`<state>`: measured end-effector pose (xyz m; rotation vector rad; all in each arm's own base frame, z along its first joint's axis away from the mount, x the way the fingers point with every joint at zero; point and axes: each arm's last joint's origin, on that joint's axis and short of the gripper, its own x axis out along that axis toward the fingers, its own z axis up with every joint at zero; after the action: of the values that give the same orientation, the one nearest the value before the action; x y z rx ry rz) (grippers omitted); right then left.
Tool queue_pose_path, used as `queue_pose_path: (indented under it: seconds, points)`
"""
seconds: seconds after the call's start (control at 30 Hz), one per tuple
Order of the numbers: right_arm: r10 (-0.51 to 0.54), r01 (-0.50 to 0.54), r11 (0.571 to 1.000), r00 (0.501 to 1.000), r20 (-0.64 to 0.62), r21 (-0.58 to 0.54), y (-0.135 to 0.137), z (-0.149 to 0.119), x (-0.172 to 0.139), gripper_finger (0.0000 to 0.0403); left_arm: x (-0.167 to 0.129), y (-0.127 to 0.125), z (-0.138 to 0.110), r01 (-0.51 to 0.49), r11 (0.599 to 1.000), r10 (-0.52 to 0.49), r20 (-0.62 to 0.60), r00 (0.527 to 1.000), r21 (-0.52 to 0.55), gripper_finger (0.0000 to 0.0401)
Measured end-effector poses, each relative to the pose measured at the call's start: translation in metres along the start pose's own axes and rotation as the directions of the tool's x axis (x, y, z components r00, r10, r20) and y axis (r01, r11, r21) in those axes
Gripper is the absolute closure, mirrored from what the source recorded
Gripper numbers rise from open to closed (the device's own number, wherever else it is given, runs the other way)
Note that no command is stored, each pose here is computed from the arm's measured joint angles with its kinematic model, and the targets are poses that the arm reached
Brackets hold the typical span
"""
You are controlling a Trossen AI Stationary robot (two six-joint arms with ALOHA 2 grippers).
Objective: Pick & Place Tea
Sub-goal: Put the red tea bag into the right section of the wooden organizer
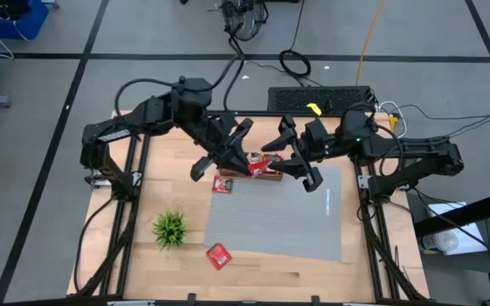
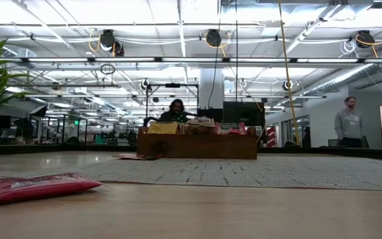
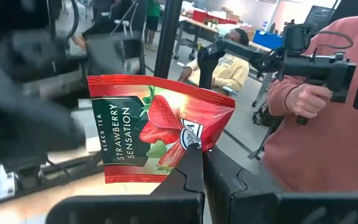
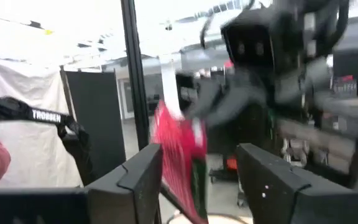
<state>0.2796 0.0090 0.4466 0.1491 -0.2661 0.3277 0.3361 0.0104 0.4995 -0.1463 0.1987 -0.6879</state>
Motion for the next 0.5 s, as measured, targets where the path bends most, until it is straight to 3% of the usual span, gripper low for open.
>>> queue_pose_path:
  seconds: [0.27, 0.5]
  points:
    - [0.017, -0.017, 1.0, 1.0, -0.025, 0.008, 0.0002, -0.0024, 0.0, 0.0265, 0.0009, 0.0073, -0.0002, -0.018, 1.0, 0.018, 0.011, 1.0, -0.01, 0.0401]
    - [0.038, -0.038, 0.999, 0.999, -0.03, 0.005, 0.0007, -0.0026, 0.0001, 0.0374, -0.0014, 0.0105, 0.0005, -0.088, 0.996, 0.089, 0.019, 0.996, -0.028, 0.0398]
